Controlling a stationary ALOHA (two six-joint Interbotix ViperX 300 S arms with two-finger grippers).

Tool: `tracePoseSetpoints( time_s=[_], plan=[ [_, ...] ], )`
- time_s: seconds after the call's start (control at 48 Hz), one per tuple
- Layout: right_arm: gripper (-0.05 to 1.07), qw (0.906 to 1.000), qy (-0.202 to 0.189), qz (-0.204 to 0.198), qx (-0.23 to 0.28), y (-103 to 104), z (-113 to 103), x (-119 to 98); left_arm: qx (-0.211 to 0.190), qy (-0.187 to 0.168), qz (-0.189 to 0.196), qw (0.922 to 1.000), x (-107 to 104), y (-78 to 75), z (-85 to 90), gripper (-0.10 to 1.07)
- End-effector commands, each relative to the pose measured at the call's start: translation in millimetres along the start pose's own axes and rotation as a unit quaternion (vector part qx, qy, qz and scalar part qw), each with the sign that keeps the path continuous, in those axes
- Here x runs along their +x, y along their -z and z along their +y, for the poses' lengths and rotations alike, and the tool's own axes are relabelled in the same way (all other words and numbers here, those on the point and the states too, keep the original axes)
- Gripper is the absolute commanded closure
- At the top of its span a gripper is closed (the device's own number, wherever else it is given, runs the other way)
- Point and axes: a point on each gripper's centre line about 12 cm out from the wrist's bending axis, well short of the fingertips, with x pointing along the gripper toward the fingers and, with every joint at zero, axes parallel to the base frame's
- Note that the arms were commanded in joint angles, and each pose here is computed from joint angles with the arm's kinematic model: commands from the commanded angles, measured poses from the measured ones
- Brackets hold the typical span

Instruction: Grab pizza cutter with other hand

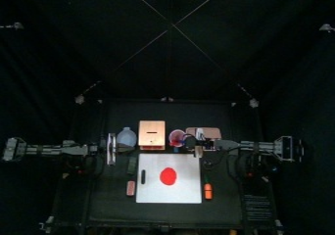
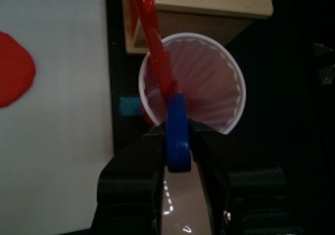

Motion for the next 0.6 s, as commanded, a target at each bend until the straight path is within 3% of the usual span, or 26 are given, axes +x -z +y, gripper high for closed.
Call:
tracePoseSetpoints(
  time_s=[0.0, 0.312, 0.583],
  plan=[
    [0.43, 0.9995, 0.011, -0.030, 0.002, -13.4, -6.6, -12.1, 0.000, -0.004, -0.008, 1.0000, 1.7, -4.4, 1.8, 0.83],
    [0.49, 0.9972, 0.029, -0.069, -0.005, -17.5, -11.4, -42.7, -0.006, -0.014, -0.003, 0.9999, 0.9, -1.0, 5.3, 0.83],
    [0.49, 0.9872, 0.060, -0.148, 0.000, -12.9, -15.4, -101.1, -0.008, -0.022, 0.000, 0.9997, 0.0, 1.9, 8.3, 0.83]
  ],
)
